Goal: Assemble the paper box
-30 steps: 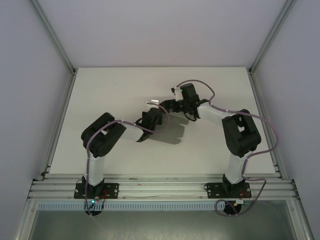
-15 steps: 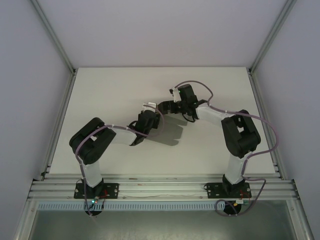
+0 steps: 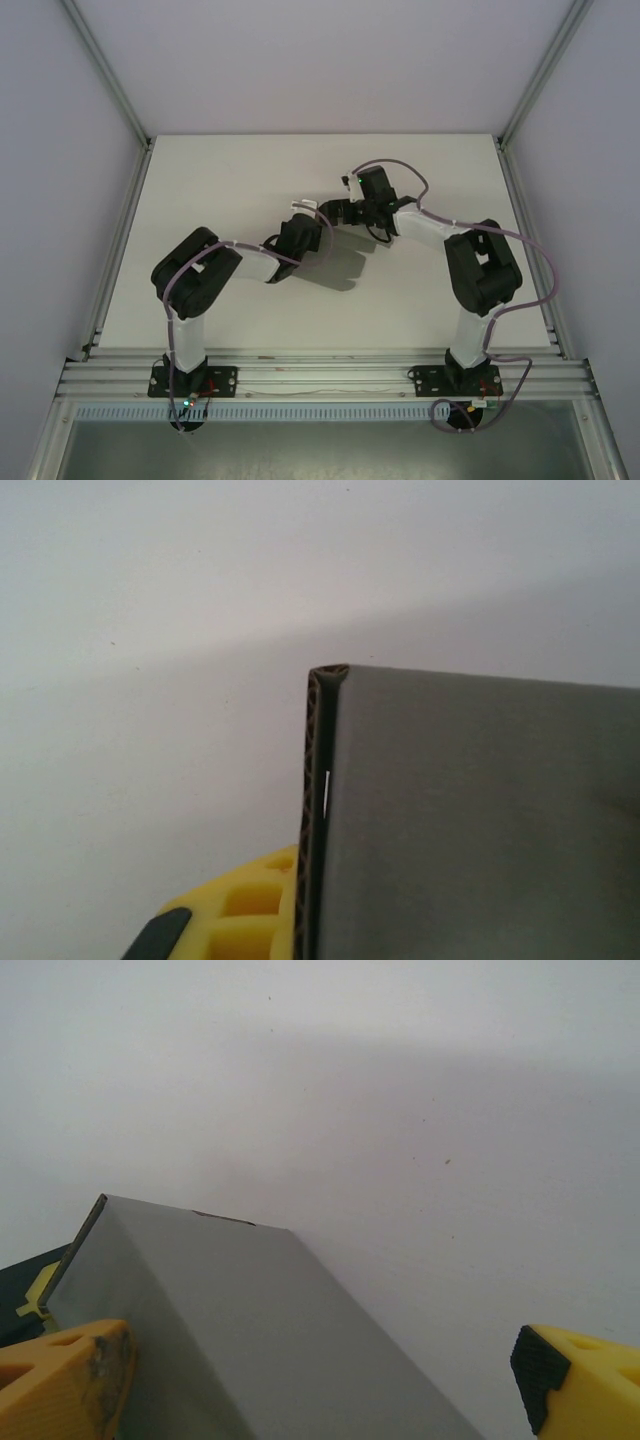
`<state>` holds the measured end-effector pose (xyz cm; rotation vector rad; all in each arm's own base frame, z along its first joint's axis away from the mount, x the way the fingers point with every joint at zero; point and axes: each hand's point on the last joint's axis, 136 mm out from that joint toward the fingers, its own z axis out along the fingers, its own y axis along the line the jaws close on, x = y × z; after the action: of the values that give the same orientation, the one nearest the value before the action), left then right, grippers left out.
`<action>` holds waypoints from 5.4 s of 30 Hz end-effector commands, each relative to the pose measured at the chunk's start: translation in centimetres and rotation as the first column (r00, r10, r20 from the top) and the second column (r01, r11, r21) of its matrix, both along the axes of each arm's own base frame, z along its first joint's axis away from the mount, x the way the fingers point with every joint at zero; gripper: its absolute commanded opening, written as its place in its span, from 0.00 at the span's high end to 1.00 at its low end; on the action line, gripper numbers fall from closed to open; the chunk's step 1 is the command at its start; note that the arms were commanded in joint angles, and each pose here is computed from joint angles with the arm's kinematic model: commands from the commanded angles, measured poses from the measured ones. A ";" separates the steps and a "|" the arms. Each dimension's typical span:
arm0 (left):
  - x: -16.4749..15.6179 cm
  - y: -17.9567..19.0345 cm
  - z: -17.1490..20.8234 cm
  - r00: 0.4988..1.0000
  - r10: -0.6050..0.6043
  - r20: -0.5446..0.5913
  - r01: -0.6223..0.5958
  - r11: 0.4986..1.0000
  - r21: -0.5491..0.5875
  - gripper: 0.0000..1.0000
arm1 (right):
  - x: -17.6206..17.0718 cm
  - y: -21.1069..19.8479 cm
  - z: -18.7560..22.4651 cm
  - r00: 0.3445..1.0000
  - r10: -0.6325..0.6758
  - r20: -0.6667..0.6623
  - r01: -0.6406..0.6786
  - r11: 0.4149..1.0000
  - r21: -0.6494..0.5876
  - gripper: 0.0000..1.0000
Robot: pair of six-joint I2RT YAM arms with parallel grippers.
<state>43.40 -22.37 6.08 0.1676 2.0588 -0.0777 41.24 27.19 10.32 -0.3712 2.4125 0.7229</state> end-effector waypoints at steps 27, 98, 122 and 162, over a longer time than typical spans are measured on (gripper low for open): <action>-1.3 2.3 6.9 0.997 0.050 0.055 -0.040 0.986 -0.164 1.00 | -3.3 -10.8 7.1 0.943 -0.276 0.185 0.301 0.946 -0.122 0.00; 0.3 0.9 9.2 0.992 0.126 0.017 -0.104 0.882 -0.460 1.00 | 0.6 -5.8 3.5 0.876 -0.459 0.146 0.388 0.853 0.350 0.00; -0.9 2.2 9.9 0.997 0.078 0.014 -0.068 0.936 -0.344 1.00 | -7.0 -19.1 11.3 0.728 -0.571 0.380 0.548 0.817 0.178 0.00; -0.9 1.6 8.3 0.994 0.060 -0.088 -0.082 0.958 -0.275 1.00 | -2.4 -4.6 8.0 0.879 0.195 0.435 -0.098 0.967 -0.235 0.32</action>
<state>42.37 -19.25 13.18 -0.1067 2.1079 -0.2892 38.58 22.13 17.10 -0.6594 2.0893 0.4355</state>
